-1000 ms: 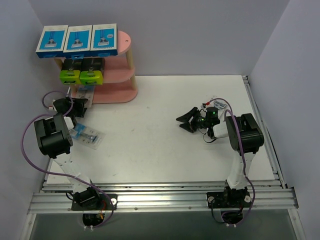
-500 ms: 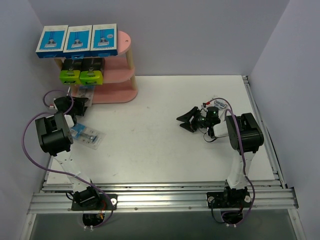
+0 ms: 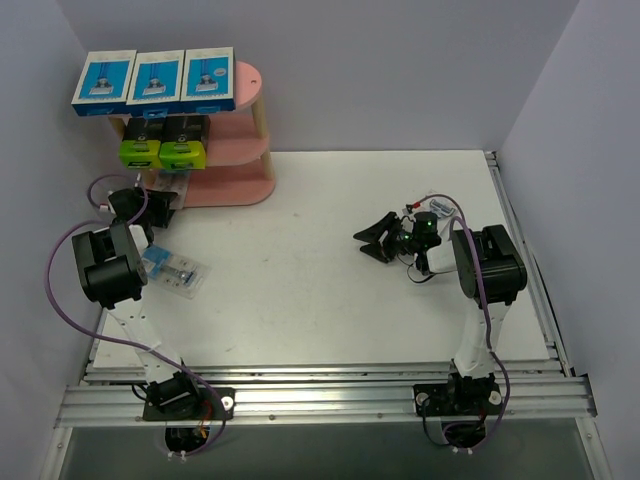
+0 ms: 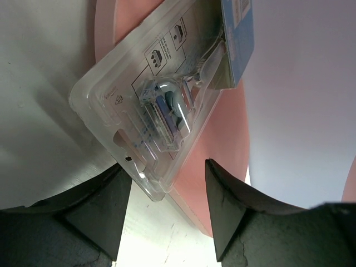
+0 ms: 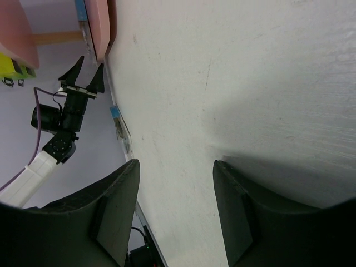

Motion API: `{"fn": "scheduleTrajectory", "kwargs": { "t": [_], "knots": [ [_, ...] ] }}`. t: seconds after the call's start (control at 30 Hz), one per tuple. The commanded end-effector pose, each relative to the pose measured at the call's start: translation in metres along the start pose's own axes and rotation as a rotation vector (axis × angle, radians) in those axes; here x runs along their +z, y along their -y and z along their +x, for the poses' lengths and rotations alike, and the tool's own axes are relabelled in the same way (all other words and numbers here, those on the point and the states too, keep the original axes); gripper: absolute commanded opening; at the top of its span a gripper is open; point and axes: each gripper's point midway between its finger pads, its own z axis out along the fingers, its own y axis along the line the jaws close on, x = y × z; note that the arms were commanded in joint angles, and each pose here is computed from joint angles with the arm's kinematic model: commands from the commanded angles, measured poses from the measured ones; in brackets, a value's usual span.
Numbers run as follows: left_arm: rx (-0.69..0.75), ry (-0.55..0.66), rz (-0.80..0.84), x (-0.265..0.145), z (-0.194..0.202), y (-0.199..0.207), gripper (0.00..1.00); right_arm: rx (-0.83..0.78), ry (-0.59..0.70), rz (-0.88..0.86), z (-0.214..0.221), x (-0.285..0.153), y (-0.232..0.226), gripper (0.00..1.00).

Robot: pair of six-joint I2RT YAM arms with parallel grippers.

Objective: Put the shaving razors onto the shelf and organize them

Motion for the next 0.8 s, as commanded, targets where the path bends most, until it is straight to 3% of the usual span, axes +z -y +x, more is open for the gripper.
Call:
{"fn": "scheduleTrajectory", "kwargs": {
  "t": [0.0,0.23,0.37,0.5,0.53,0.77],
  "knots": [
    [0.033,0.025,0.04,0.006,-0.012,0.016,0.63,-0.024,0.002,0.008,-0.005,0.002,0.002,0.51],
    [0.051,0.009,0.051,0.007,-0.01,0.021,0.63,-0.027,0.005,0.015,-0.006,0.0,0.002,0.51],
    [0.057,0.0,0.043,0.001,-0.007,0.02,0.71,-0.03,0.008,0.016,-0.004,-0.003,0.0,0.52],
    [0.067,-0.006,0.032,-0.009,-0.006,0.019,0.95,-0.035,0.016,0.02,-0.002,-0.008,-0.003,0.53],
    [0.072,-0.005,0.033,-0.011,-0.006,0.02,0.97,-0.038,0.018,0.017,-0.002,-0.009,-0.005,0.53],
    [0.084,-0.024,0.01,-0.031,-0.001,0.017,0.94,-0.057,0.03,0.019,0.004,-0.023,-0.016,0.54]
  ]
}}
